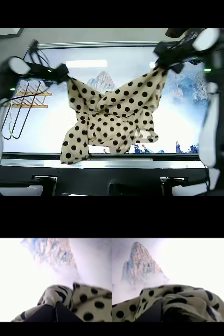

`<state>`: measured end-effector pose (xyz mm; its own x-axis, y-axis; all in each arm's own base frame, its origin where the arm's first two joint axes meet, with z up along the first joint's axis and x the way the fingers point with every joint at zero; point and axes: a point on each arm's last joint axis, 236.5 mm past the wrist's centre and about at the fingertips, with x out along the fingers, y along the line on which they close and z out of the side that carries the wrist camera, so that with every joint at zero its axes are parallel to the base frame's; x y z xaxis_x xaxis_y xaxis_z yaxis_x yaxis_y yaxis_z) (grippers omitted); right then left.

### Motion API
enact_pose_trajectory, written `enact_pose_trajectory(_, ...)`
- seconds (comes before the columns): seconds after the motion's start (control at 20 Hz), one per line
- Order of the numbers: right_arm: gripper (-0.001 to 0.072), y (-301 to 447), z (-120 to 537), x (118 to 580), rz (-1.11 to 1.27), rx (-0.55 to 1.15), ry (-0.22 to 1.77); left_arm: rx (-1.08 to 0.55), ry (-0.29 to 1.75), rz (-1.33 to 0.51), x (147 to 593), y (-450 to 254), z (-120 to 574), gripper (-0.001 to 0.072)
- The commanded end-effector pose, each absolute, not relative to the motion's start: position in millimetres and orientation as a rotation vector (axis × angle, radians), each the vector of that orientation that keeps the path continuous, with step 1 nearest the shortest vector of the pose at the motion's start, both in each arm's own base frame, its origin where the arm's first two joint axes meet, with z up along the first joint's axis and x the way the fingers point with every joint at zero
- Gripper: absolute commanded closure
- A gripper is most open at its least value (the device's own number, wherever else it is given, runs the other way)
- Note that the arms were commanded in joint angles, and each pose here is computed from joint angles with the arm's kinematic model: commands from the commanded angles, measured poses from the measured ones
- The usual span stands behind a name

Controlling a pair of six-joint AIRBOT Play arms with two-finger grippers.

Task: Fold the clothes and pants, and hang the long-sleeved shirts on hangers.

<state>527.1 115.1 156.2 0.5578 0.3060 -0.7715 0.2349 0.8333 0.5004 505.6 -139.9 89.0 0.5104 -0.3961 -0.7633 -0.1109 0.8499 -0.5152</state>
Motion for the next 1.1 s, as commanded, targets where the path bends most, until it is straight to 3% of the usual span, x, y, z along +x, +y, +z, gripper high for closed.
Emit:
enact_pose_trajectory(0.0,0.0683,144.6,26.5,576.0,0.042,0.580,1.109,-0.623,1.230,-0.145,514.8,-155.3,-16.2,0.0681)
enact_pose_trajectory(0.1,0.0643,144.2,7.6,576.3,0.036,0.568,1.140,-0.624,1.244,-0.134,515.4,-152.4,-25.9,0.0671)
enact_pose_trajectory(0.15,0.0532,140.4,11.5,573.4,0.054,0.533,1.143,-0.629,1.232,-0.130,516.9,-148.0,-20.8,0.0582)
enact_pose_trajectory(0.2,0.0403,130.0,22.6,567.8,0.080,0.477,1.144,-0.634,1.217,-0.128,517.4,-141.6,-11.1,0.0400)
enact_pose_trajectory(0.25,0.0318,115.3,36.2,559.5,0.100,0.420,1.149,-0.627,1.197,-0.134,516.8,-133.8,2.0,0.0249)
enact_pose_trajectory(0.3,0.0287,93.4,53.6,546.5,0.111,0.346,1.158,-0.601,1.174,-0.152,513.3,-124.6,20.2,0.0177)
enact_pose_trajectory(0.4,0.0286,36.6,89.8,514.0,0.066,0.218,1.181,-0.514,1.146,-0.166,497.3,-103.4,55.7,0.0174)
enact_pose_trajectory(0.55,0.0284,-28.0,126.7,464.6,-0.041,0.290,1.183,-0.363,1.159,-0.114,452.5,-80.1,80.3,0.0174)
enact_pose_trajectory(0.65,0.0179,-40.1,103.7,416.0,-0.092,0.362,1.282,-0.344,1.181,-0.137,414.5,-93.7,75.2,0.0174)
enact_pose_trajectory(0.7,0.0167,-35.5,86.0,389.9,-0.105,0.383,1.336,-0.332,1.190,-0.157,396.8,-104.4,69.2,0.0174)
enact_pose_trajectory(0.85,0.0167,-0.9,30.7,336.0,-0.130,0.505,1.391,-0.310,1.214,-0.222,351.4,-146.1,45.9,0.0174)
enact_pose_trajectory(1.05,0.0168,46.1,-46.7,301.8,-0.137,0.594,1.416,-0.206,1.243,-0.351,316.0,-202.9,17.9,0.0174)
